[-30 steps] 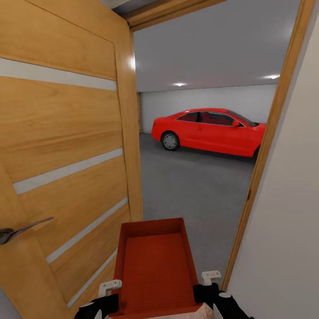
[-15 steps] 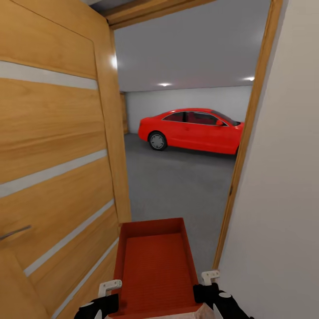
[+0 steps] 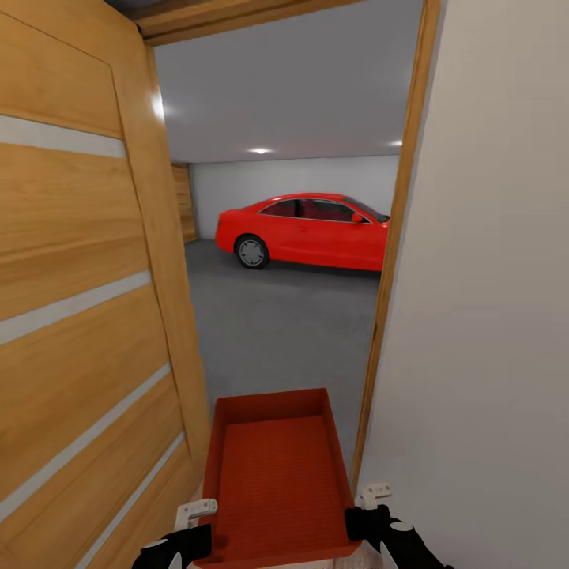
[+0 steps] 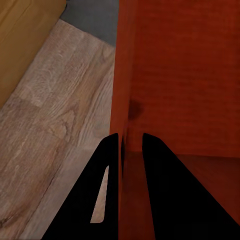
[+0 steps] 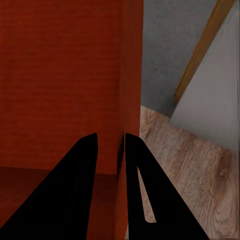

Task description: Move the two storage containers from the living room to the garage. In the garage, place one container on the floor and stack the other container on top of it (either order is fine).

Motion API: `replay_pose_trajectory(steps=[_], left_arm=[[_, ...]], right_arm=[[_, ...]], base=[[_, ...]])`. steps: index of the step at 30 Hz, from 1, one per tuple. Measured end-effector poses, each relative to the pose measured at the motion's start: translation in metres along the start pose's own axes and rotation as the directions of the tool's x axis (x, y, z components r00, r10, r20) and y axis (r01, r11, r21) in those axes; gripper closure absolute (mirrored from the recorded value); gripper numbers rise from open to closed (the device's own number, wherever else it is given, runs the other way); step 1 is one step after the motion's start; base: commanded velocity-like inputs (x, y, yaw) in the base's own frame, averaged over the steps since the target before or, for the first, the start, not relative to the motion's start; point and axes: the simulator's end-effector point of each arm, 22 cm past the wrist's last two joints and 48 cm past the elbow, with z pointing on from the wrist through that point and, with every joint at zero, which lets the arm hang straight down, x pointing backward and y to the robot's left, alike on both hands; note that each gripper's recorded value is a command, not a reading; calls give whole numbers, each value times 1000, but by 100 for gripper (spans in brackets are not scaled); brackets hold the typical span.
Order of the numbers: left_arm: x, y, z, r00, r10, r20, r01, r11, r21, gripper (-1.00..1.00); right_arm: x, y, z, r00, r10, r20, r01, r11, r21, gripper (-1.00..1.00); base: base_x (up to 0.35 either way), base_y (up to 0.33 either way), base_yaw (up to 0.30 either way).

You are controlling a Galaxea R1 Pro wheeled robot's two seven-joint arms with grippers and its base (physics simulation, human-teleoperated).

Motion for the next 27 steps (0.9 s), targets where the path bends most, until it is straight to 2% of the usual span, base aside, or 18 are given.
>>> replay_pose_trajectory(steps=[21, 27], left_arm=[[0, 0, 0, 1000, 0, 2, 0, 1000, 0, 100], [0, 0, 0, 1000, 0, 0, 0, 1000, 0, 100]], right_arm=[[-1, 0, 0, 1000, -1, 2, 1, 1000, 0, 100], [0, 0, 0, 1000, 0, 0, 0, 1000, 0, 100]], base=[[1, 1, -11], [142, 168, 0]])
